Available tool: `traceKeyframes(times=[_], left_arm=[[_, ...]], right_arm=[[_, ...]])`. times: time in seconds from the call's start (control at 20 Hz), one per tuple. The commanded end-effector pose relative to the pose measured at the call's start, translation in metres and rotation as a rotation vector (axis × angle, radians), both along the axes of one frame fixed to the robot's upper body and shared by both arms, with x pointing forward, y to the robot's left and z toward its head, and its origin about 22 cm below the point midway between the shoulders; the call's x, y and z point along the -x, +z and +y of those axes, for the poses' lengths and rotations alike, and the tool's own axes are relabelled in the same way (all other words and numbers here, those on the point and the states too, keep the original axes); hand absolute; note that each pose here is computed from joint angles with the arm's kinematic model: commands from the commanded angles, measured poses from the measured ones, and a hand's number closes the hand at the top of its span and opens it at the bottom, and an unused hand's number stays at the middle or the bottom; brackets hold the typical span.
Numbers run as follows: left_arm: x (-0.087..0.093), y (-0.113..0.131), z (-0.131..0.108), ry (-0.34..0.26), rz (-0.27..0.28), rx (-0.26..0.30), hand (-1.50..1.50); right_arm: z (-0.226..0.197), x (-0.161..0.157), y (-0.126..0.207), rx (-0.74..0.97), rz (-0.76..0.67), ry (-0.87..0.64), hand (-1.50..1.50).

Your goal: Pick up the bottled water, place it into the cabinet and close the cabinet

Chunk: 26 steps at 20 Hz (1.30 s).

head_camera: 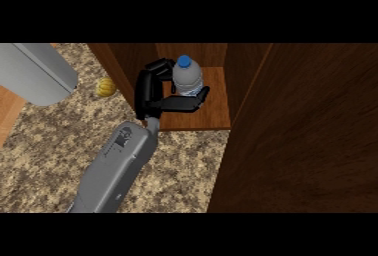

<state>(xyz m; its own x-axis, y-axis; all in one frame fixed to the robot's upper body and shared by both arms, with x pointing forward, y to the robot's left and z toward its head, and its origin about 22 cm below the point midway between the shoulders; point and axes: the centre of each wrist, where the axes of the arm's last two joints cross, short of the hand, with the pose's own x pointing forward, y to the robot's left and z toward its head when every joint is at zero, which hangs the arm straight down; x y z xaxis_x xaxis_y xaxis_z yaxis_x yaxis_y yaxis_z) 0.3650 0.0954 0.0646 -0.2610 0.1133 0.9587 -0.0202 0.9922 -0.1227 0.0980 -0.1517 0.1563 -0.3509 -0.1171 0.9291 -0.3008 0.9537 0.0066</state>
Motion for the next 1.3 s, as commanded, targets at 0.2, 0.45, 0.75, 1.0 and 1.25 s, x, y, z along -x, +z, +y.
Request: traceKeyframes(times=[0.2,0.45,0.75,1.0,1.25], left_arm=[[-0.040,0.002,-0.010,0.058,0.053,-0.118,1.50],[-0.052,0.010,-0.016,0.115,0.050,-0.170,1.50],[-0.064,-0.005,-0.007,0.199,0.081,-0.296,1.50],[-0.062,-0.024,-0.003,0.240,0.124,-0.357,1.50],[-0.058,-0.042,0.007,0.255,0.141,-0.348,1.50]], right_arm=[[-0.001,0.011,0.011,-0.001,-0.051,0.016,-1.50],[-0.009,0.017,0.017,-0.016,-0.053,0.003,-1.50],[-0.013,0.005,0.018,-0.007,-0.061,0.003,-1.50],[-0.020,0.015,0.014,0.005,-0.057,0.001,-1.50],[-0.015,0.017,0.012,-0.006,-0.051,0.030,-1.50]])
